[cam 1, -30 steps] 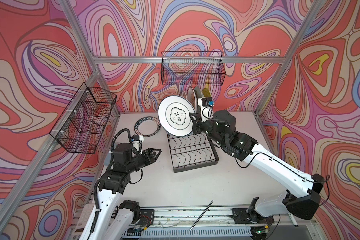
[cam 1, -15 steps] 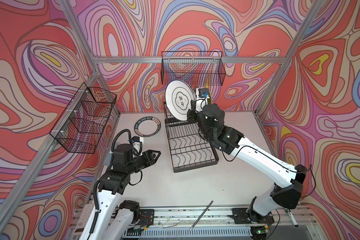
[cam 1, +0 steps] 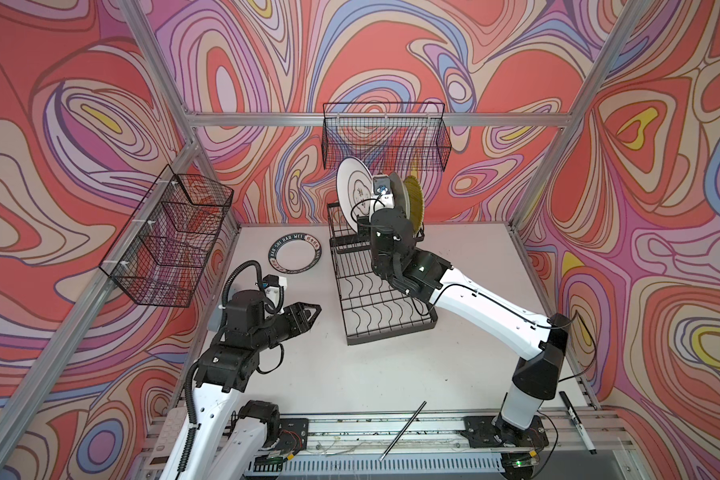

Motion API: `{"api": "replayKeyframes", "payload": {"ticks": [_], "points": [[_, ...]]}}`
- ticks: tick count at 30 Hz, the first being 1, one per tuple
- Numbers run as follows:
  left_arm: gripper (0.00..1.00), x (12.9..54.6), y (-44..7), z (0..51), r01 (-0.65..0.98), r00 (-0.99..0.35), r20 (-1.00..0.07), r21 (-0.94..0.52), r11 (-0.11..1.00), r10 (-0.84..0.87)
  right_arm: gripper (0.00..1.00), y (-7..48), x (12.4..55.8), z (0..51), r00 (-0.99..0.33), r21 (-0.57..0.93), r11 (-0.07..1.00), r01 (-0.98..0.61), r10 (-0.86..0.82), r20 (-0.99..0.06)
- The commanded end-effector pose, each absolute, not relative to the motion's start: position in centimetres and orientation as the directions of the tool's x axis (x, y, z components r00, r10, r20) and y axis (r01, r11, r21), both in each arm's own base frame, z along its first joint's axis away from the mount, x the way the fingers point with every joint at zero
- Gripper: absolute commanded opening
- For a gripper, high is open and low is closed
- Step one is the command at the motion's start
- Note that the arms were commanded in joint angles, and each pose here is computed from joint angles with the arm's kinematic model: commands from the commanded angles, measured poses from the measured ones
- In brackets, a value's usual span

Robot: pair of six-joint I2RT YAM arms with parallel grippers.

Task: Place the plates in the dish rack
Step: 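Lower the teal-rimmed plate into the rack's nearest slot with the right gripper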

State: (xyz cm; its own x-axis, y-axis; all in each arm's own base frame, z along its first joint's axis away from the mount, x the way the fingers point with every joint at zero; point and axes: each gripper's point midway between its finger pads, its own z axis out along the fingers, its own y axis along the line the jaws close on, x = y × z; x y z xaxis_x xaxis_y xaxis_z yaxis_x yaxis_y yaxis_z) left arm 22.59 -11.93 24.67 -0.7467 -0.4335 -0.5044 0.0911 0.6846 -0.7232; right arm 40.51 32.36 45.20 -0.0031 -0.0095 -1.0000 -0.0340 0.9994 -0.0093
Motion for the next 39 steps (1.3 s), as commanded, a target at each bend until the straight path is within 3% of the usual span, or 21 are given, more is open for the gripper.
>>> {"api": "replayKeyframes", "payload": {"ticks": [1, 39], "points": [[0.46, 22.0, -11.9, 24.3, 0.093, -0.754, -0.506, -0.713, 0.695, -0.418, 0.00, 31.9, 40.8, 46.7, 0.040, 0.025, 0.999, 0.044, 0.023, -0.999], [0.46, 21.8, -11.8, 23.5, 0.078, -0.767, -0.492, -0.709, 0.700, -0.412, 0.00, 34.6, 45.4, 41.5, -0.016, -0.121, 0.974, 0.192, -0.120, -0.993]]}}
